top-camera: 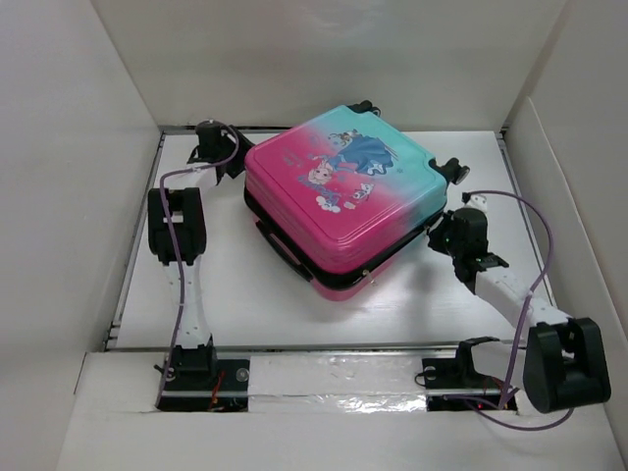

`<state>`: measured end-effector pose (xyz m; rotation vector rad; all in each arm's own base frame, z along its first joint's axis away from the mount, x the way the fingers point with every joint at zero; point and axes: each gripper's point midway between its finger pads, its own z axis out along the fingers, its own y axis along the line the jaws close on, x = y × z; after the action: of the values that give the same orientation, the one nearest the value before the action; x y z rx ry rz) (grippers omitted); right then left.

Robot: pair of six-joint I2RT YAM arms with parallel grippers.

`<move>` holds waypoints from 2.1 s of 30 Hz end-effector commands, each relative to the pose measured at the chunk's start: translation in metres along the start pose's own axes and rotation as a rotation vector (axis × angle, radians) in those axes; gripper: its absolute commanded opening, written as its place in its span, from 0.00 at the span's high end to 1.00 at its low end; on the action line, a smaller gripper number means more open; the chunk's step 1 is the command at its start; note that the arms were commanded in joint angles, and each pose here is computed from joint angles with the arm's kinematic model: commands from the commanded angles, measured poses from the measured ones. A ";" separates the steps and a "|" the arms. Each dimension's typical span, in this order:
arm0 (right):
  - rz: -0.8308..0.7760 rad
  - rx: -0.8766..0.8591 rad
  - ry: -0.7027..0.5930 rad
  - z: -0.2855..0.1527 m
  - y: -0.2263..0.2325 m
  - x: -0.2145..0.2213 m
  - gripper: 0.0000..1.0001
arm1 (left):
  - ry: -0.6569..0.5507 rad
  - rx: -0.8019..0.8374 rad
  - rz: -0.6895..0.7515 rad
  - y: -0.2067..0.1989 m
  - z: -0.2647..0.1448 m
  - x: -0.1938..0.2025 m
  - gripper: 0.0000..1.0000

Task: Pack the luggage

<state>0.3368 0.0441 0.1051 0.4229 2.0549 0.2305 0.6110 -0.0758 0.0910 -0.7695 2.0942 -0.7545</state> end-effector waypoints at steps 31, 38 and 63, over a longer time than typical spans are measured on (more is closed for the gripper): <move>0.154 -0.575 -0.054 0.031 0.214 -0.080 0.58 | -0.173 0.335 -0.108 -0.102 -0.113 0.009 0.35; 0.103 -0.419 -0.043 0.002 0.136 -0.029 0.61 | -0.162 0.294 -0.092 -0.084 -0.109 0.020 0.35; 0.068 -0.699 0.065 -0.046 0.242 0.045 0.86 | -0.094 0.428 -0.093 -0.156 -0.097 0.018 0.35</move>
<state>0.3342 0.2198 0.1312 0.1963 1.9369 0.6976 0.5849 -0.0729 0.2451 -0.7695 1.5967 -0.9121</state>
